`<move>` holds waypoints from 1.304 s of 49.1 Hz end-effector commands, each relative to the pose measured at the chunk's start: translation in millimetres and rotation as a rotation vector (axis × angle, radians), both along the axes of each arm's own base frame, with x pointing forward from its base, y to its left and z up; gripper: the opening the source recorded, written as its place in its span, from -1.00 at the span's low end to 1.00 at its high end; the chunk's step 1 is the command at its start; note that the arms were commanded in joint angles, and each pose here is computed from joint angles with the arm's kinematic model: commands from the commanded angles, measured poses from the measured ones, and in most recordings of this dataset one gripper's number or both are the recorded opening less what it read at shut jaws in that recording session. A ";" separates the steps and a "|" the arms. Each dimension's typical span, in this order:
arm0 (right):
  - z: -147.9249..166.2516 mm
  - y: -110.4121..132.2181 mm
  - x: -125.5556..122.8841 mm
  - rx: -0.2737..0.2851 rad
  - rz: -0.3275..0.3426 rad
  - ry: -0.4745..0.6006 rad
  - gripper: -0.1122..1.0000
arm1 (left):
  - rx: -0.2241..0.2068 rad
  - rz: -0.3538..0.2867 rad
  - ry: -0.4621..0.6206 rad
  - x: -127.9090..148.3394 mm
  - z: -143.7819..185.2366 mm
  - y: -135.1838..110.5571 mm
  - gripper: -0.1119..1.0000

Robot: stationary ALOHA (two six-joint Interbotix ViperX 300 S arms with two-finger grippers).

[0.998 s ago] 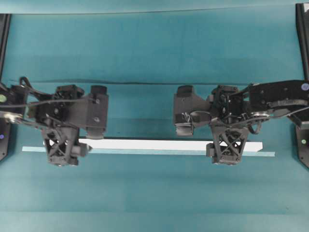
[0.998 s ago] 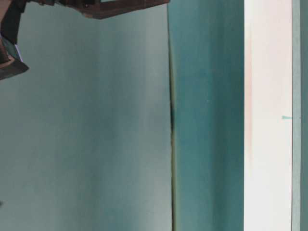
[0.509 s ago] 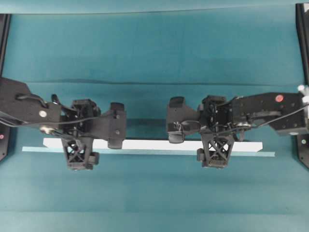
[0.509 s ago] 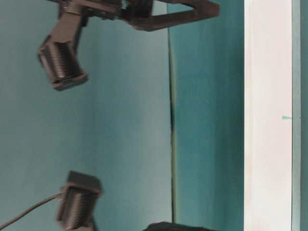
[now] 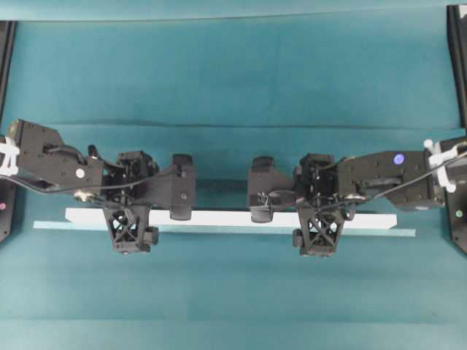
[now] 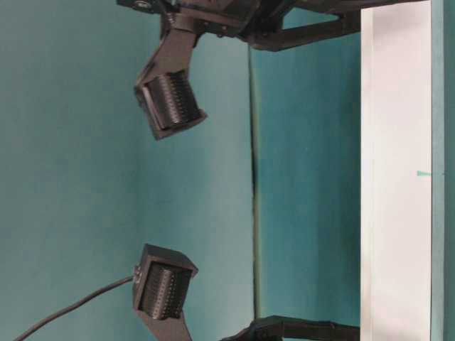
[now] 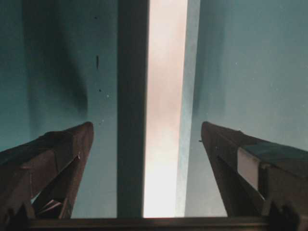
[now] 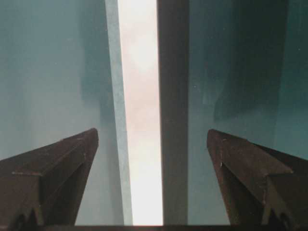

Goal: Lift a wooden board with both hands.
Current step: 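Lower both grippers onto the board and close them on it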

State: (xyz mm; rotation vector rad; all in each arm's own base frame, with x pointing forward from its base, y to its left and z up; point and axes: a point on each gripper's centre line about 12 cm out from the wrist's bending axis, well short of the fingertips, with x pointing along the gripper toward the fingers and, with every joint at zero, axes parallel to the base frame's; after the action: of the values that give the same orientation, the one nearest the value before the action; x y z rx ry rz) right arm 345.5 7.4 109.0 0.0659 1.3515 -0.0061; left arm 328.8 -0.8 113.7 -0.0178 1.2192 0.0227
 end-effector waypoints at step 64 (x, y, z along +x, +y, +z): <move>-5.9 1.0 0.0 -0.001 0.004 -0.012 -0.42 | -0.003 0.001 -0.080 7.9 10.7 -1.1 -0.49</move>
State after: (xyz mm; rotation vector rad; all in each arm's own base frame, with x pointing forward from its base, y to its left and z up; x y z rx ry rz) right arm 343.0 7.7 102.5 0.0622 1.3408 -0.0045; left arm 327.2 -3.4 109.9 -0.0149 1.2008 0.0157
